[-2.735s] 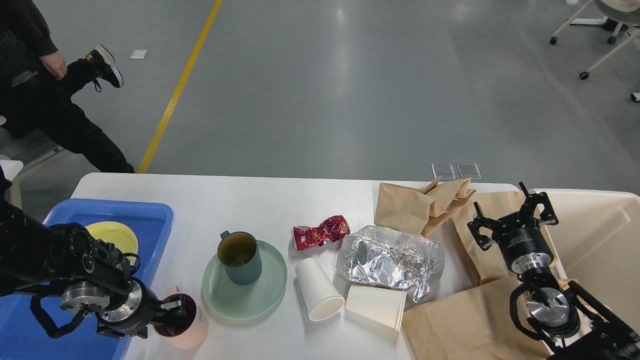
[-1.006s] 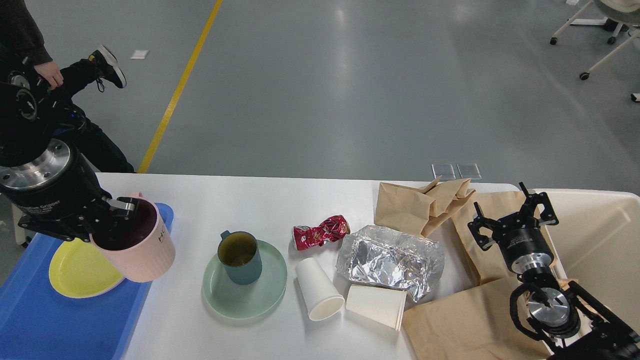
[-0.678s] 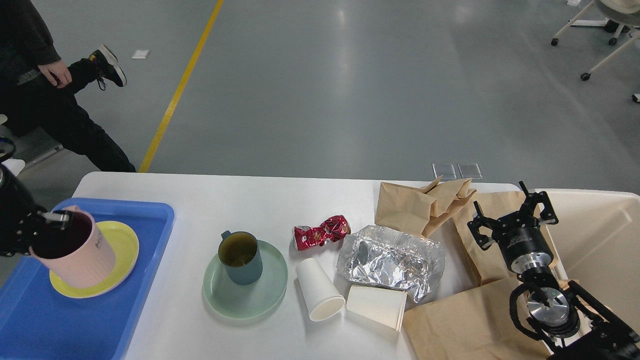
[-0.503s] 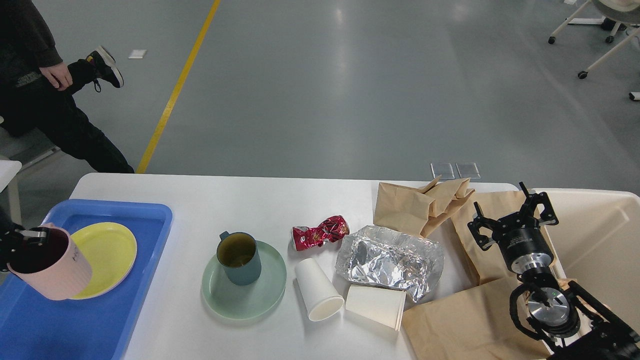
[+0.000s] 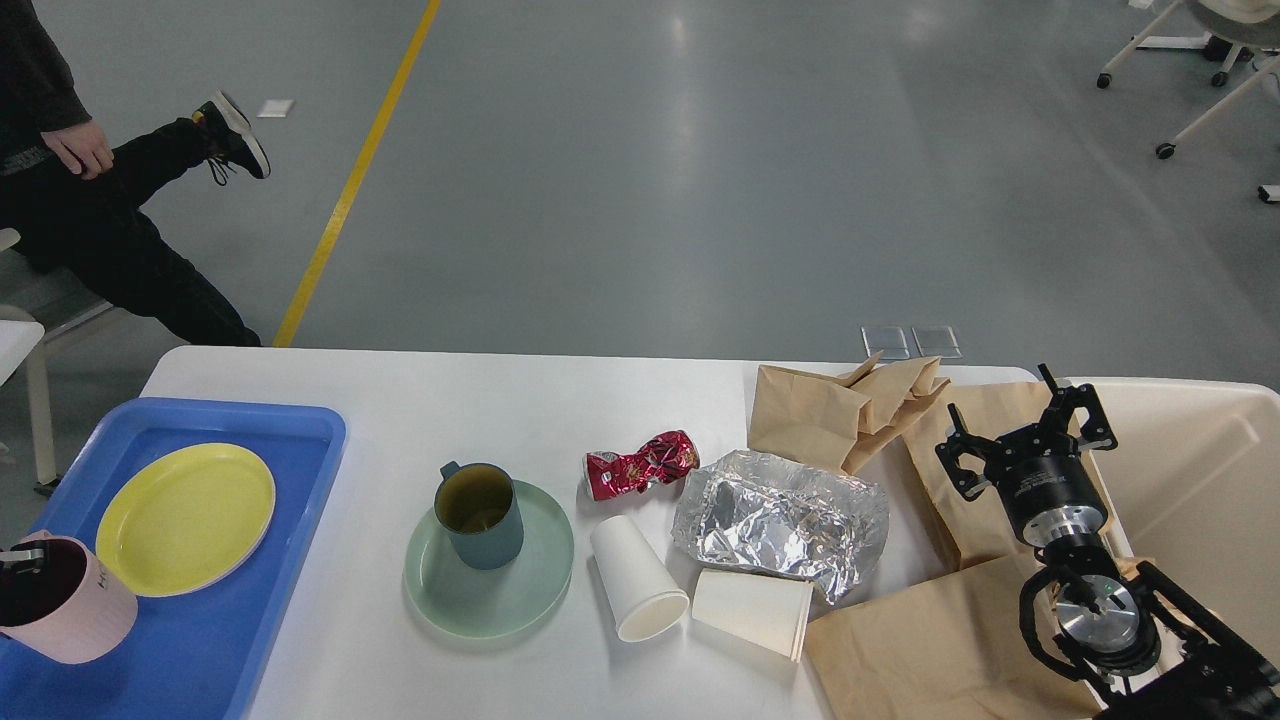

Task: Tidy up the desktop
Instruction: 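Lift the pink cup and set it in the tray corner nearest the robot, then open the left gripper and withdraw it from the pink cup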

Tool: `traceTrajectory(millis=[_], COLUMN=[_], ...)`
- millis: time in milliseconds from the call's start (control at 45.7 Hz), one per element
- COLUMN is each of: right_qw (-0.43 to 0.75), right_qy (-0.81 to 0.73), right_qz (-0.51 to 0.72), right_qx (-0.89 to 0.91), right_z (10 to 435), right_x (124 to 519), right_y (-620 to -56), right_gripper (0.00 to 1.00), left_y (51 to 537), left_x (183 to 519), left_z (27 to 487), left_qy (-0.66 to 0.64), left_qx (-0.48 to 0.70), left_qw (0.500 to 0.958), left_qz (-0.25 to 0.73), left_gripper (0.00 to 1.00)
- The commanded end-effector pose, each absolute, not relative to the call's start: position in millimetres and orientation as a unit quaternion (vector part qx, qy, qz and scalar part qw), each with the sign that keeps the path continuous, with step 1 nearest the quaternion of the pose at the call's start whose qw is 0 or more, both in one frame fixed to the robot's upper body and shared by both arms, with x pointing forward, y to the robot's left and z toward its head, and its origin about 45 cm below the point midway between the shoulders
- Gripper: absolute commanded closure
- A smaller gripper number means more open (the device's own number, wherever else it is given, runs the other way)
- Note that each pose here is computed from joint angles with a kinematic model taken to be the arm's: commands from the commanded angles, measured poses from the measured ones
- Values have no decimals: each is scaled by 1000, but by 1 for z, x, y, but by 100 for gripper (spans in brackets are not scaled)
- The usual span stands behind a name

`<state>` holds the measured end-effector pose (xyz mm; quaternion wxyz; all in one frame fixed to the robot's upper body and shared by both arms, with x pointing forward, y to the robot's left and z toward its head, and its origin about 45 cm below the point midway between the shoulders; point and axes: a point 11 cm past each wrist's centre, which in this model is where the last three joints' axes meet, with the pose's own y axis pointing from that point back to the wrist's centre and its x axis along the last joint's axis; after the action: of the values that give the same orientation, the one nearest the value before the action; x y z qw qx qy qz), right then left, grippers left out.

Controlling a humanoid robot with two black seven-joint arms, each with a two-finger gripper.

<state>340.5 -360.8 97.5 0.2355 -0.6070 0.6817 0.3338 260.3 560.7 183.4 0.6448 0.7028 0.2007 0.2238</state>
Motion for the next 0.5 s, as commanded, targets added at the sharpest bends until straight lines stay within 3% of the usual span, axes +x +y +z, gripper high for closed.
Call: traceTrajectory(millis=[0,328,481], right_qw=[236,235,236], right_qy=[682,682,682], right_qz=[334,334,334], right_qx=[-607,-607,-607], right_z=[97,98,97], right_x=[340,340,340], right_y=[-361,-361,-361], right_gripper=[0,0,0], left_y=[563,602,601], left_x=[258,228,226], left_z=[182,175,167], left_qy=[197,193,191], left_qx=[702,723,719], left_qw=[647,608,611], left_qz=[224,263,270], left_gripper=[99,99,98])
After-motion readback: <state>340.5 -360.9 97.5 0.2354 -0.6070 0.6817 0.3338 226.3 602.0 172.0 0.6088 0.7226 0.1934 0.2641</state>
